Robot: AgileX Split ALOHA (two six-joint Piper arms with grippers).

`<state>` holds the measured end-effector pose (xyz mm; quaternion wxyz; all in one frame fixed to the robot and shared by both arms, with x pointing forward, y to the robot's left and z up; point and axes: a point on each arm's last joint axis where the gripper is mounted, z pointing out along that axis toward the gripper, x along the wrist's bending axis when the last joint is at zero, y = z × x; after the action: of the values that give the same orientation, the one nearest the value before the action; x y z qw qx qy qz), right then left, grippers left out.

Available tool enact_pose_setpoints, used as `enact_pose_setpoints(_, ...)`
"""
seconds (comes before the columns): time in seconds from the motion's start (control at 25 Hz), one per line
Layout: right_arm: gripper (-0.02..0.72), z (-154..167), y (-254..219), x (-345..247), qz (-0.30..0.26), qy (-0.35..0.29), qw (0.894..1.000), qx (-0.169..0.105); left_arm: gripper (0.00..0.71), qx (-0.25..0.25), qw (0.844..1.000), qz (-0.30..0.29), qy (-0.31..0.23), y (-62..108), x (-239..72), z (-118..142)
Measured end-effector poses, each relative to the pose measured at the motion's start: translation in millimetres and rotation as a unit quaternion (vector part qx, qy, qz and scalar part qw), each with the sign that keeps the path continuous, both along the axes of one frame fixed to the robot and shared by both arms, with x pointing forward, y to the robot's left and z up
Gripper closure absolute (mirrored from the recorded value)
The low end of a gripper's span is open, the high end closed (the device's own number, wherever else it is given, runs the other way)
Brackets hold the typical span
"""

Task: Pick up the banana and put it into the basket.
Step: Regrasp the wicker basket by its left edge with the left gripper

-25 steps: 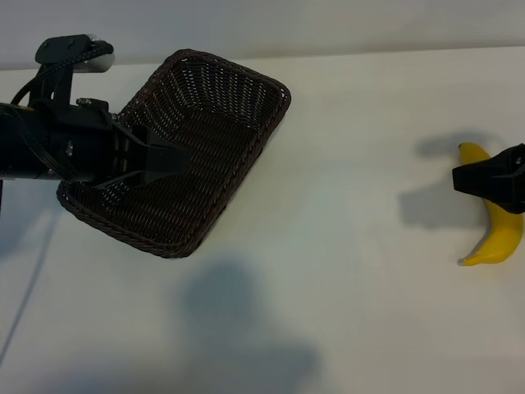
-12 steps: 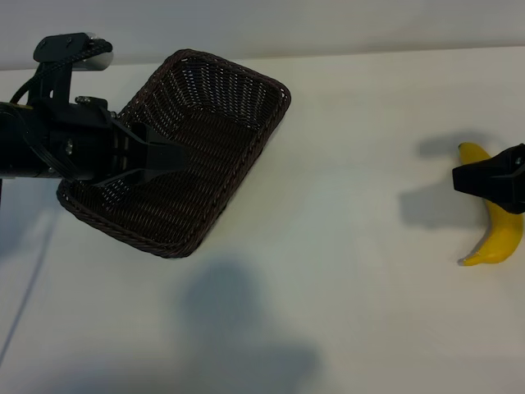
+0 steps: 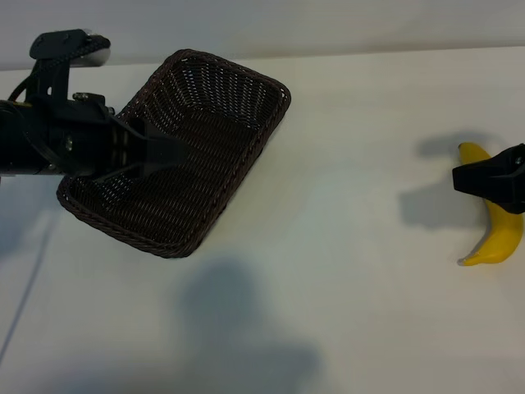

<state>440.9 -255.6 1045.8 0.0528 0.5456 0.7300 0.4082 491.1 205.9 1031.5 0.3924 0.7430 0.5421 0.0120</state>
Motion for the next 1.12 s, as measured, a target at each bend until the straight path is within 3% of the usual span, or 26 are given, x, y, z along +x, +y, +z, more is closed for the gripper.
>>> enact_pose_setpoints(0.16, 0.187, 0, 0, 0, 0.0, 0.0, 1.0, 0.0, 0.231, -0.029, 0.997, 0.055, 0.037, 3.2, 1, 0)
enact_pose_setpoints(0.36, 0.187, 0, 0, 0, 0.0, 0.0, 1.0, 0.0, 0.231, -0.034, 0.983, 0.142, 0.115, 25.5, 2, -6)
enact_pose_setpoints(0.72, 0.187, 0, 0, 0, 0.0, 0.0, 1.0, 0.0, 0.239, 0.009, 0.936, 0.266, 0.23, 62.3, -7, -17)
enact_pose_setpoints(1.12, 0.187, 0, 0, 0, -0.001, 0.001, 1.0, 0.001, 0.239, -0.014, 0.877, 0.367, 0.31, 65.3, -14, -20)
